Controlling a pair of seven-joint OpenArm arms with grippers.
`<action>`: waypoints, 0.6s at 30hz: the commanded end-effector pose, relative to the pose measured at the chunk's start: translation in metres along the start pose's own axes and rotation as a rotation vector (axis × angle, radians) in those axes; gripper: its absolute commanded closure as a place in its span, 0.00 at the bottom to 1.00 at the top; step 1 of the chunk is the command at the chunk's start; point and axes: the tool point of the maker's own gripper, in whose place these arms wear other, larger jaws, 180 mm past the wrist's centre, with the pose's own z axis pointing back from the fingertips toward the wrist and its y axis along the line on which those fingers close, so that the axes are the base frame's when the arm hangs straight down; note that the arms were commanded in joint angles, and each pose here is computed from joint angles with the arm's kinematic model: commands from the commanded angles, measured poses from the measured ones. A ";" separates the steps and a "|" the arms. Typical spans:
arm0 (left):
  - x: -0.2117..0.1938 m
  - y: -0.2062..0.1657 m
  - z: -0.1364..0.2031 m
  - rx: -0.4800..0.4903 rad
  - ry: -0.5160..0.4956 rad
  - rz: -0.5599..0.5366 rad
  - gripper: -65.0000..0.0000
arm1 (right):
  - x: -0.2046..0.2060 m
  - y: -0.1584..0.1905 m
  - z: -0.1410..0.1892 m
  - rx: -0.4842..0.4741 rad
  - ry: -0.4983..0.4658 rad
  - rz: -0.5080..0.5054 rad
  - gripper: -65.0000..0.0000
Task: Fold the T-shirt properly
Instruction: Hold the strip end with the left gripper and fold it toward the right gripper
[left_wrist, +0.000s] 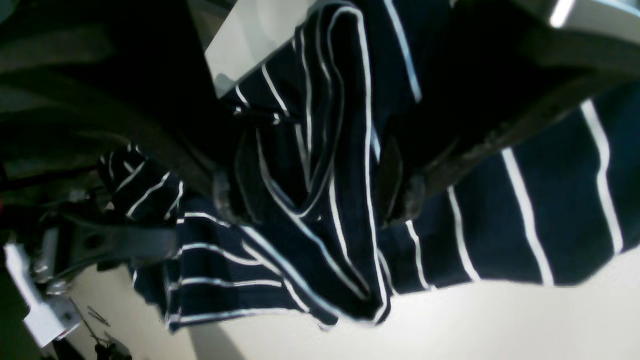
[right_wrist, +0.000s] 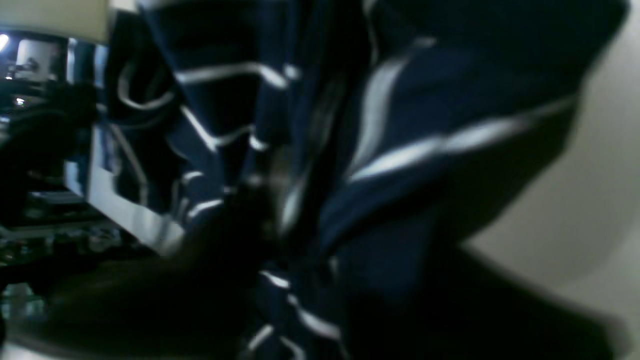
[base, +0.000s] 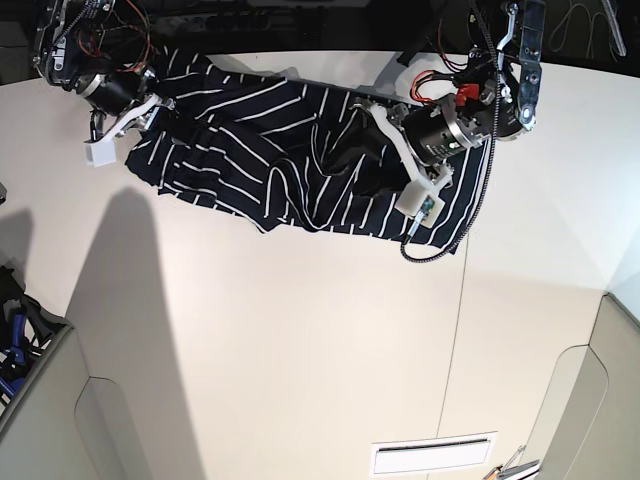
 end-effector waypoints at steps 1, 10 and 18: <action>0.020 -0.007 0.003 -0.023 -0.061 -0.028 0.41 | 0.011 0.002 0.003 0.006 -0.038 0.021 1.00; 0.029 -0.015 0.009 -0.023 -0.047 -0.093 0.41 | 0.044 -0.019 0.024 -0.061 -0.133 0.023 1.00; 0.024 0.006 0.016 0.067 -0.019 -0.110 0.41 | 0.115 -0.049 0.090 -0.145 -0.276 0.076 1.00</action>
